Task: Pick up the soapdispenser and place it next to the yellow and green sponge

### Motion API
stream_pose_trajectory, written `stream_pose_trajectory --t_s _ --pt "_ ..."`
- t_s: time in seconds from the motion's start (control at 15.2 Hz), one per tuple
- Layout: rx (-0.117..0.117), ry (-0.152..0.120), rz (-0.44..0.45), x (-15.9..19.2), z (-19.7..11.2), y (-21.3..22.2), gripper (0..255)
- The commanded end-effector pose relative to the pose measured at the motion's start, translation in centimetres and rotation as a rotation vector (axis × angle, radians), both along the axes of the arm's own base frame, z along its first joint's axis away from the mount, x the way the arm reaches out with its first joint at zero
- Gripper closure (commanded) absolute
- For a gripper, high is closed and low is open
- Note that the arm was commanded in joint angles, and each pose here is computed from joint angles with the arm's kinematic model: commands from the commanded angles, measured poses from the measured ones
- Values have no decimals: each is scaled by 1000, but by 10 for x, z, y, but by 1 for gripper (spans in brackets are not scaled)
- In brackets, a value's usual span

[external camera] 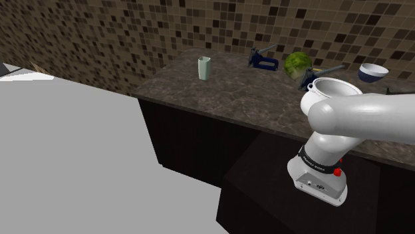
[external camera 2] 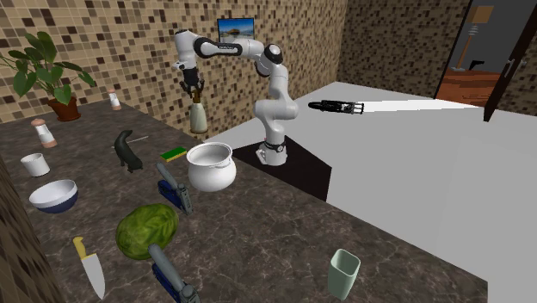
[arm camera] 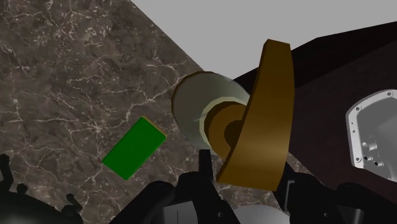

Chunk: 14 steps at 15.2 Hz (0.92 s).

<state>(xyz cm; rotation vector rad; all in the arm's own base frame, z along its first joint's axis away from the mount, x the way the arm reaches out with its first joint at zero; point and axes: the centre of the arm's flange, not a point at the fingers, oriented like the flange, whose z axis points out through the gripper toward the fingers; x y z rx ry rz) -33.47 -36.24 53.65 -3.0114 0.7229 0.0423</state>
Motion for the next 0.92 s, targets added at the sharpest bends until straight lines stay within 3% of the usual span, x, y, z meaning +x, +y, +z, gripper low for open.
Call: stream_pose_trajectory --t_s 0.0,0.86 --pt "-1 0 0 0 -11 0 255" --pt "-1 0 0 0 -80 0 255"
